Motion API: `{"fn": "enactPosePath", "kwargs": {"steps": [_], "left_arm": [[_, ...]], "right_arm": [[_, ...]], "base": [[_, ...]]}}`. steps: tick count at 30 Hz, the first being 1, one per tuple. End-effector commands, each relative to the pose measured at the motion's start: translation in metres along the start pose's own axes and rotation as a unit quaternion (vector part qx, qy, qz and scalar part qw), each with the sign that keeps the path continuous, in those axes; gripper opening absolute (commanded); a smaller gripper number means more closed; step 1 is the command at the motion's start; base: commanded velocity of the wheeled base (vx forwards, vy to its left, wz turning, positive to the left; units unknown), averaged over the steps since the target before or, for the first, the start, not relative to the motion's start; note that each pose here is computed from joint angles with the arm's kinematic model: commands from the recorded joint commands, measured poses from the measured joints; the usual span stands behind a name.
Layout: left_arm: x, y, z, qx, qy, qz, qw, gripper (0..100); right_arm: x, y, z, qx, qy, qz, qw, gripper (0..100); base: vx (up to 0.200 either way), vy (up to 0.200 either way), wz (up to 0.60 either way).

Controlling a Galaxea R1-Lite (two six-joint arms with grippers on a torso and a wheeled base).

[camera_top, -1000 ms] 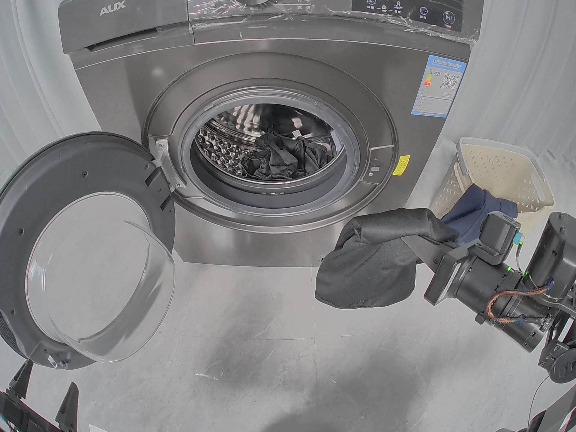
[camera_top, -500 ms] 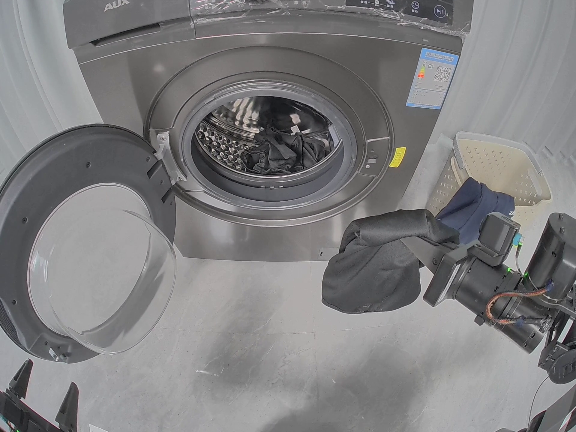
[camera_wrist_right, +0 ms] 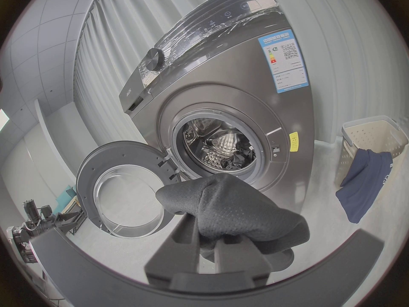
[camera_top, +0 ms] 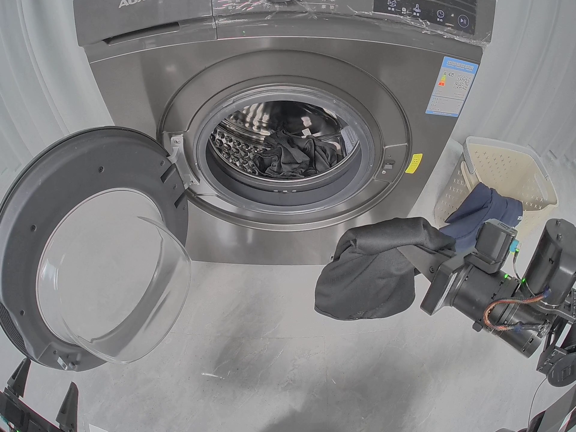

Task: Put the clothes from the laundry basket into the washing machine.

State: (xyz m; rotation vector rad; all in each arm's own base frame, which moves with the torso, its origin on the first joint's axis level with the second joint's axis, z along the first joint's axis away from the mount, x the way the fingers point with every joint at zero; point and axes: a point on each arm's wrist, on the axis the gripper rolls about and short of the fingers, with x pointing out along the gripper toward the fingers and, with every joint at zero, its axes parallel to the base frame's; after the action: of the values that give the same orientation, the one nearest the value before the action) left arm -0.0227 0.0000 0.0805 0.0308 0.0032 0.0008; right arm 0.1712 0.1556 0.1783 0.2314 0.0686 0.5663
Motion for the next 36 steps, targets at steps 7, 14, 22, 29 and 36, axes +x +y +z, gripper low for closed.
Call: {"fn": "enactPosePath", "kwargs": {"steps": [7,14,22,29,36], "left_arm": [[0.000,0.000,-0.005,0.006,0.003,-0.001,1.0000,100],[0.000,-0.001,-0.004,0.021,-0.002,-0.020,0.9996,100],[0.000,-0.001,-0.005,0.021,-0.001,-0.020,0.9996,100],[-0.001,-0.001,0.001,0.013,-0.017,-0.016,0.9996,100],[0.004,0.001,0.098,0.014,-0.115,-0.029,0.9928,100]], "right_arm": [[0.012,0.029,0.002,0.007,-0.015,0.056,0.9983,0],[0.042,0.034,-0.001,0.015,-0.031,0.060,0.9976,0],[0.077,0.043,0.001,0.033,-0.089,0.068,0.9931,0],[0.077,0.043,-0.005,0.029,-0.080,0.066,0.9942,0],[0.055,0.041,0.003,0.029,-0.082,0.073,0.9935,0]], "base": [[0.000,0.000,0.00],[0.000,0.000,0.00],[0.000,0.000,0.00],[0.000,0.000,0.00],[0.000,0.000,0.00]]}}
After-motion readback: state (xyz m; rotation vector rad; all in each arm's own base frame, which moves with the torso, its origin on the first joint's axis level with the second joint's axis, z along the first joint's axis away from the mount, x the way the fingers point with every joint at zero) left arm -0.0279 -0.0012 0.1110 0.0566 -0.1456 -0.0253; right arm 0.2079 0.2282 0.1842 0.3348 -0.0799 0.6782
